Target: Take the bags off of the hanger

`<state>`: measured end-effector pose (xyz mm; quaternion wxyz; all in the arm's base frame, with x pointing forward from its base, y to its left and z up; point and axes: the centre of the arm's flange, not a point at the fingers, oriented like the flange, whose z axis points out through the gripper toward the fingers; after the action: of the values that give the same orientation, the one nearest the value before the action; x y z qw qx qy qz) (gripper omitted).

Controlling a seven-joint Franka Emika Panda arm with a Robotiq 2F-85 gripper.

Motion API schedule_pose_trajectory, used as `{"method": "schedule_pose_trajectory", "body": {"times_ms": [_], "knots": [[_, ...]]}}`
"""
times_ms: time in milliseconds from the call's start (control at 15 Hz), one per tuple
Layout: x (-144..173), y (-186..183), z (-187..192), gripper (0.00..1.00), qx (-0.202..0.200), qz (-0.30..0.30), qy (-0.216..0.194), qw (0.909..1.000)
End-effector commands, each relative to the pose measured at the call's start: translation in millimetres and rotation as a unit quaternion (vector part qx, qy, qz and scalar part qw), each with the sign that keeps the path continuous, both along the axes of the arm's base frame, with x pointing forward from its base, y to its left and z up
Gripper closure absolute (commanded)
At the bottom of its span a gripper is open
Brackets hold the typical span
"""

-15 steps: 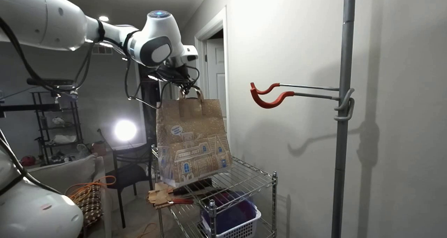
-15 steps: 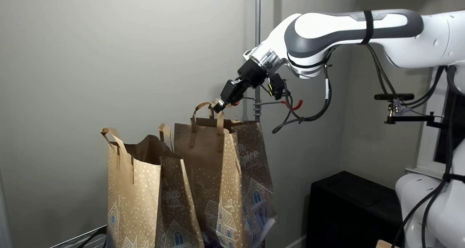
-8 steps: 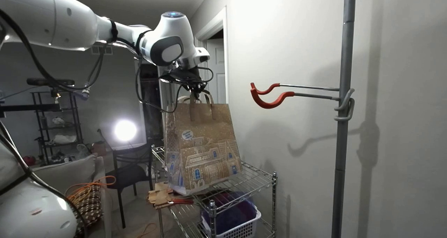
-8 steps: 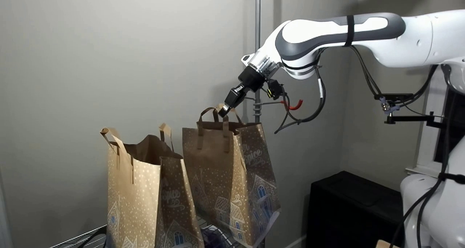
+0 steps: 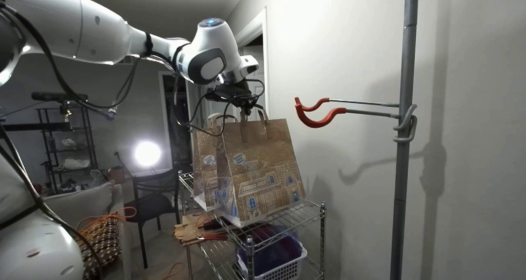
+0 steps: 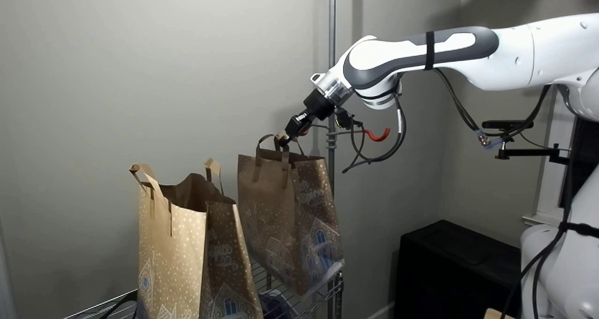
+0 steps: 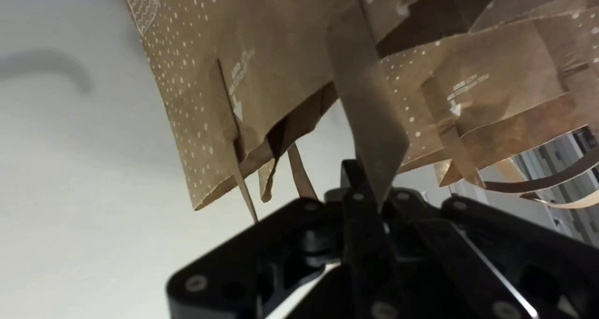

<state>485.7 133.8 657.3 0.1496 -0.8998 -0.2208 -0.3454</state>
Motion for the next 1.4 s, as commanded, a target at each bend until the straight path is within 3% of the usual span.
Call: {"method": "schedule_pose_trajectory", "body": {"times_ms": [0, 200, 267, 333, 467, 1067, 1333], "knots": [[10.9, -2.6, 0.3, 0.96, 0.006, -0.009, -0.044, 0.999], [12.4, -2.1, -0.7, 0.96, 0.012, -0.019, -0.041, 0.9989], [11.9, -2.8, -1.5, 0.71, 0.01, -0.004, -0.032, 0.9994], [10.5, -2.9, -1.7, 0.71, 0.011, -0.006, -0.032, 0.9994], [8.1, -3.3, -0.7, 0.6, 0.009, -0.008, -0.032, 0.9994], [-18.9, 0.9, 22.9, 0.03, 0.001, -0.004, -0.042, 0.9991], [-61.7, 19.2, 62.2, 0.0, -0.005, 0.023, -0.063, 0.9977]]}}
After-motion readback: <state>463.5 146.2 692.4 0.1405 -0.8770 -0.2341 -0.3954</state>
